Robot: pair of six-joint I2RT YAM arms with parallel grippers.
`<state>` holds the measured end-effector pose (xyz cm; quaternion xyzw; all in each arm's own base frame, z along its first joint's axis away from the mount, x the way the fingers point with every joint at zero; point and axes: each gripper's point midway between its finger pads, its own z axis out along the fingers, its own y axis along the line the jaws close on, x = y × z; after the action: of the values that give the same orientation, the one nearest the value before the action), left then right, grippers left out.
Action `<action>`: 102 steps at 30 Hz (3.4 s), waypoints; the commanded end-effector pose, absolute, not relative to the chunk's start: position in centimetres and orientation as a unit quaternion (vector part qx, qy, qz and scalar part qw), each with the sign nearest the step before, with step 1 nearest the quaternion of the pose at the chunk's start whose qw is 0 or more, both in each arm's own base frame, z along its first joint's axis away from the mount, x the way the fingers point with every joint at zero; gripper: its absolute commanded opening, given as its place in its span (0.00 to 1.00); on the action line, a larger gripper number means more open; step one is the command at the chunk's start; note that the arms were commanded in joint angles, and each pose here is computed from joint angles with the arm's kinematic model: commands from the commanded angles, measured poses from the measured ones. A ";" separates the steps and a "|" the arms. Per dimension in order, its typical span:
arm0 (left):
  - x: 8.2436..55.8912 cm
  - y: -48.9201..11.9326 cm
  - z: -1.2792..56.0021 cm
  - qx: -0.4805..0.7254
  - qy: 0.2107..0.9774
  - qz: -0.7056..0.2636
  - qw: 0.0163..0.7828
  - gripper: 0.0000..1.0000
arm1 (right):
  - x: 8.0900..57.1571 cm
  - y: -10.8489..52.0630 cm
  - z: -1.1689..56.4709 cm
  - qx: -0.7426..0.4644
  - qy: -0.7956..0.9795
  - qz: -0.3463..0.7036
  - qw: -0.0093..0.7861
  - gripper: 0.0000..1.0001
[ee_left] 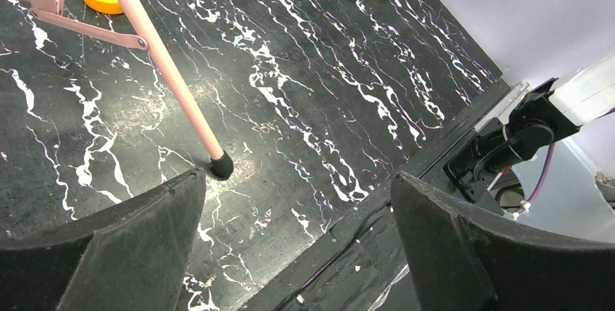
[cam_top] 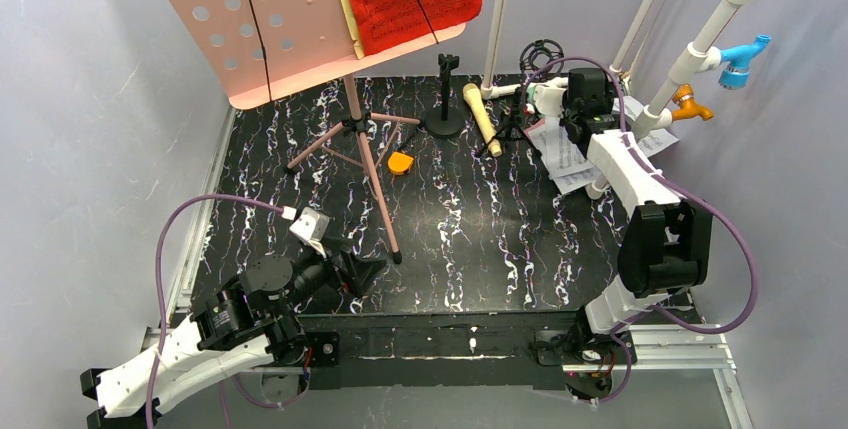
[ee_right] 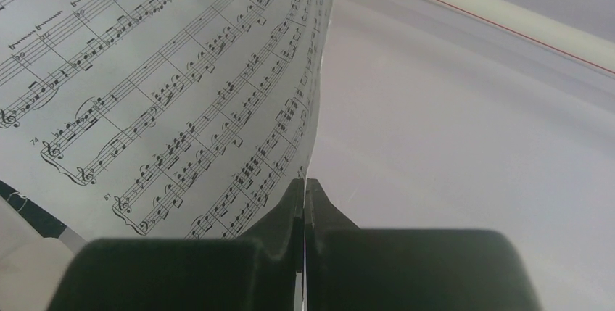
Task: Pack up the instrument practice props
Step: Place the sheet music at the center of the board, then pick up the sheet music from the music stand.
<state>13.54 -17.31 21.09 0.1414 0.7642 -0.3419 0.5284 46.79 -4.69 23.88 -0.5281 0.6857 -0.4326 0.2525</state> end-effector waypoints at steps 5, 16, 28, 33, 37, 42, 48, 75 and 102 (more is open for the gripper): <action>13.7 -17.1 21.3 0.135 0.762 -0.340 0.534 0.98 | 46.7 -5.1 26.2 -0.507 0.677 -0.454 0.281 0.12; 13.7 -17.2 21.3 0.137 0.764 -0.340 0.531 0.98 | 46.1 -5.1 23.4 -0.508 0.694 -0.433 0.269 0.21; 13.5 -16.9 21.5 0.131 0.762 -0.345 0.533 0.98 | 45.4 -5.3 25.4 -0.474 0.708 -0.433 0.294 0.72; 13.5 -17.1 21.6 0.132 0.761 -0.348 0.530 0.98 | 43.8 -5.0 26.3 -0.462 0.721 -0.410 0.315 0.85; 13.4 -17.4 21.7 0.132 0.760 -0.355 0.528 0.98 | 42.0 -3.5 26.8 -0.461 0.737 -0.354 0.345 0.90; 13.4 -17.6 22.0 0.130 0.756 -0.360 0.531 0.98 | 39.4 -1.2 27.5 -0.465 0.753 -0.270 0.380 0.94; 13.5 -18.1 21.9 0.133 0.757 -0.363 0.527 0.98 | 36.8 1.5 28.4 -0.481 0.754 -0.186 0.406 0.98; 13.5 -17.8 21.9 0.130 0.751 -0.364 0.535 0.98 | 34.0 17.9 47.2 -0.398 0.596 0.294 0.633 0.98; 13.4 -18.0 22.4 0.128 0.754 -0.369 0.529 0.98 | 36.0 19.4 54.0 -0.292 0.532 0.411 0.680 0.98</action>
<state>13.33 -17.93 21.72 0.1338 0.7572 -0.3644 0.5253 36.15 19.47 51.93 -0.2980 0.5601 0.4041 0.6589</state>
